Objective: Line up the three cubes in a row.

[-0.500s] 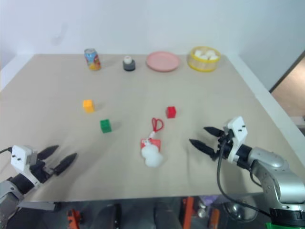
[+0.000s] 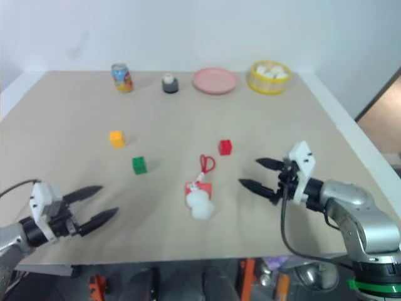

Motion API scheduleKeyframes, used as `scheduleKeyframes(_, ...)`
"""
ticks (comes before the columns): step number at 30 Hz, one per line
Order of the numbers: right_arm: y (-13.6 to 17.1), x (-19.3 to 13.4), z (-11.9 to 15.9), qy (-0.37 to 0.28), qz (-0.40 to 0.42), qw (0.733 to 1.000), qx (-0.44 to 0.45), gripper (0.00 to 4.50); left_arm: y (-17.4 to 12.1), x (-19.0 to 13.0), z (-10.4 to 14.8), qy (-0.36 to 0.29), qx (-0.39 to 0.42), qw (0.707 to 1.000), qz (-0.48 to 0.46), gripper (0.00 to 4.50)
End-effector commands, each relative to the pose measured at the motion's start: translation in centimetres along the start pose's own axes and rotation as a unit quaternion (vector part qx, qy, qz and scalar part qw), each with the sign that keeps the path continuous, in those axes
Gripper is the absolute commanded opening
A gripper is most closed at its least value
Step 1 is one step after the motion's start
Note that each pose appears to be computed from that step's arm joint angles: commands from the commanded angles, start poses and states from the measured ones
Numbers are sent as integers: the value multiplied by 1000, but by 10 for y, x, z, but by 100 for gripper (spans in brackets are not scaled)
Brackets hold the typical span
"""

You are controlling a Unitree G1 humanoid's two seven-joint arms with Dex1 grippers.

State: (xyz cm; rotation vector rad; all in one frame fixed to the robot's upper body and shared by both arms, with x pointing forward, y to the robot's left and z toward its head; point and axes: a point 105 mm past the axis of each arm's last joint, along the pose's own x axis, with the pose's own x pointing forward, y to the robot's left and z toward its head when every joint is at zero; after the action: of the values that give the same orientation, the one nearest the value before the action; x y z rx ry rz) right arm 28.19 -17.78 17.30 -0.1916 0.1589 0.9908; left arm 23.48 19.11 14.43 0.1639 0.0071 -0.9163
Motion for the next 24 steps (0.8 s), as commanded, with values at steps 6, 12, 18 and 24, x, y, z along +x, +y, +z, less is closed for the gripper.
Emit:
scheduleKeyframes(6,44,32,-5,48,160,984,-54,450,-15,47,43,-51,79,988,-121,447)
scheduleKeyframes(12,44,49,-20,72,187,976,-88,450,-26,63,43,-59,85,980,-168,447)
scheduleKeyframes(18,41,60,-29,78,196,973,-96,450,-30,67,39,-56,88,978,-181,447)
scheduleKeyframes(24,43,68,-33,73,203,972,-93,424,-30,66,31,-44,88,979,-179,449)
